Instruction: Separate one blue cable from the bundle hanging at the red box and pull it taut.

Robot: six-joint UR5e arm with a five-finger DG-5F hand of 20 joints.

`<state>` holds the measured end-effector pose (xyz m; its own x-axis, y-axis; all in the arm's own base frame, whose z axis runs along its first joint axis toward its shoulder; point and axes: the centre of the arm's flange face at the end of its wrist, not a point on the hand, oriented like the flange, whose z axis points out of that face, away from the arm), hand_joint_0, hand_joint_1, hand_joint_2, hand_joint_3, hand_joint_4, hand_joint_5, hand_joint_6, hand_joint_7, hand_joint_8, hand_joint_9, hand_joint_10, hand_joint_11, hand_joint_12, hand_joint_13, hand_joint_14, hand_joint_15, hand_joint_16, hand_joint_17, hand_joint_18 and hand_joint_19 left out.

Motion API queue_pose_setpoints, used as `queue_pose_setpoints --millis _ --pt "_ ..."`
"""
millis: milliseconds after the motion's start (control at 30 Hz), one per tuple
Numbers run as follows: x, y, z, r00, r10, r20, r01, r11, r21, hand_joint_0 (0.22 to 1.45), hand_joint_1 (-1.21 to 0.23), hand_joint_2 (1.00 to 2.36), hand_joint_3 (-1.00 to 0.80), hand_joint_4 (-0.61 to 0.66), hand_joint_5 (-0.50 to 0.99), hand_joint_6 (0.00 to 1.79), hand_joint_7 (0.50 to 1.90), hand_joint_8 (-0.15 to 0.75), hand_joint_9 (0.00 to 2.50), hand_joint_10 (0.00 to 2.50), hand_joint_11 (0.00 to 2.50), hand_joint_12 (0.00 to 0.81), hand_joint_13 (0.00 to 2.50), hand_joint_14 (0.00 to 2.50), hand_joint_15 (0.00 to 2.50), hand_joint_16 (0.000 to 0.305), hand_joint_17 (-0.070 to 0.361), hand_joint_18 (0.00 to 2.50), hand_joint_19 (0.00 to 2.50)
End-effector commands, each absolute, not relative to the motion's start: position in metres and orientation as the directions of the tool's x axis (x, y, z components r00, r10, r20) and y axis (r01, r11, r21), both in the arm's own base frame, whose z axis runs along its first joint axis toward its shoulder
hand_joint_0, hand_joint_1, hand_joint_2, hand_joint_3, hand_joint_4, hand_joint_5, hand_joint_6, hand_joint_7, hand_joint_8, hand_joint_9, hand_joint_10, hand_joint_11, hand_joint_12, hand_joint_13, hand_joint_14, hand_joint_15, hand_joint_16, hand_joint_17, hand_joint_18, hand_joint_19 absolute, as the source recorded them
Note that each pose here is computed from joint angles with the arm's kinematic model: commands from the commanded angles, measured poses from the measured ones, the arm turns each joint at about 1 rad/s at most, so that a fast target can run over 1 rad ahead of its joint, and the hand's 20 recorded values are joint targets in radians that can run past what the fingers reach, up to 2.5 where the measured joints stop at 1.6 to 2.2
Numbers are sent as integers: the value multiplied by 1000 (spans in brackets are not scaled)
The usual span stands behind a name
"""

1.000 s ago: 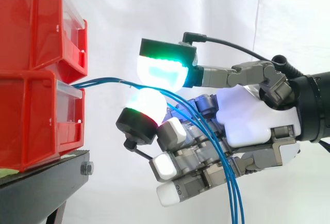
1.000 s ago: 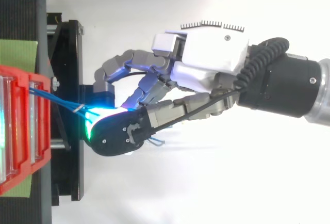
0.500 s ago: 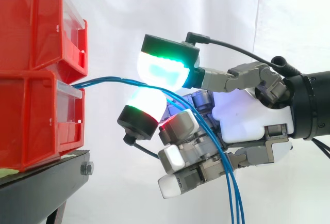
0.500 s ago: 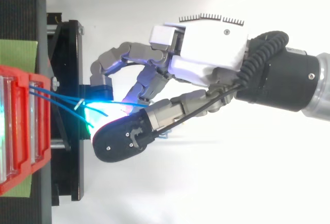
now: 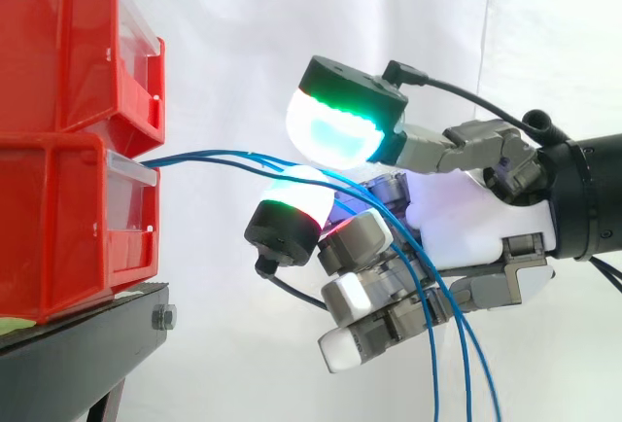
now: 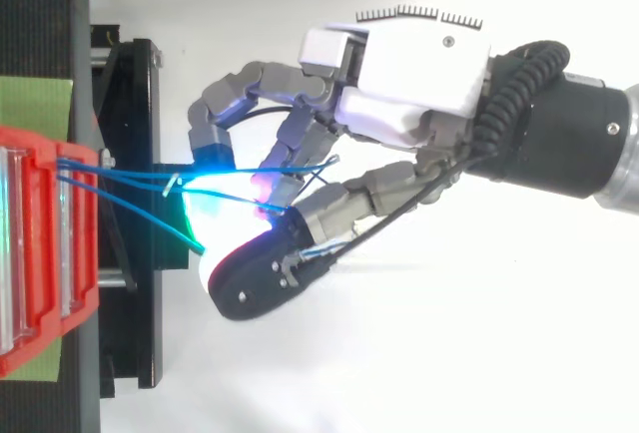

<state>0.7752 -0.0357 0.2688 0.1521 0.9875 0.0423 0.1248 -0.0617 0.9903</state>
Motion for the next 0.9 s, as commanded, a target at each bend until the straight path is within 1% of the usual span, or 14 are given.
queue_pose_setpoints --millis 0,167,233,300,367,500,533,567,667,767,833,867 --pt "772 -37 276 153 987 37 132 -58 990 470 -653 1000 -500 166 -140 879 1137 418 1208 18 1128 398 1086 20 642 50 113 958 539" --pt "768 -41 282 156 987 28 147 -52 988 545 -419 1000 -500 145 -147 867 1137 388 1203 21 1112 380 1070 24 649 46 103 921 578" --pt "767 -42 281 158 987 27 151 -51 987 601 -396 1000 -500 140 -150 862 1166 382 1196 22 1114 374 1069 24 657 44 99 905 600" --pt "767 -42 282 158 987 27 149 -51 987 633 -437 1000 -500 131 -150 863 1152 385 1200 21 1111 371 1071 22 668 44 100 906 611" --pt "767 -43 281 161 987 26 151 -51 987 635 -464 1001 -490 134 -149 862 1155 392 1210 22 1116 380 1078 25 663 45 100 910 611" --pt "767 -43 281 162 986 25 151 -50 987 628 -568 1012 -338 146 -150 862 1196 394 1206 21 1157 386 1080 23 681 45 102 917 616" --pt "767 -43 281 162 986 25 151 -50 987 621 -619 1014 -299 158 -156 870 1187 395 1183 20 1169 385 1076 22 680 46 103 919 615" --pt "767 -43 281 162 986 25 151 -50 987 620 -622 1014 -291 160 -158 871 1191 398 1181 21 1170 386 1074 24 678 46 103 920 614" --pt "767 -42 281 161 987 25 151 -49 987 626 -735 1016 -230 171 -169 884 1190 397 1144 22 1167 387 1058 22 685 47 106 923 610" --pt "767 -42 282 161 987 27 149 -51 987 657 -796 1017 -226 153 -176 892 1193 390 1126 19 1175 387 1042 24 680 47 106 919 594" --pt "767 -43 281 162 986 26 151 -51 987 744 -871 1012 -344 84 -187 907 1240 380 1100 19 1186 372 1020 24 668 46 104 895 563" --pt "767 -43 280 161 987 26 152 -51 987 760 -880 1010 -371 80 -190 914 1244 375 1105 18 1186 373 1020 25 665 46 103 886 555"
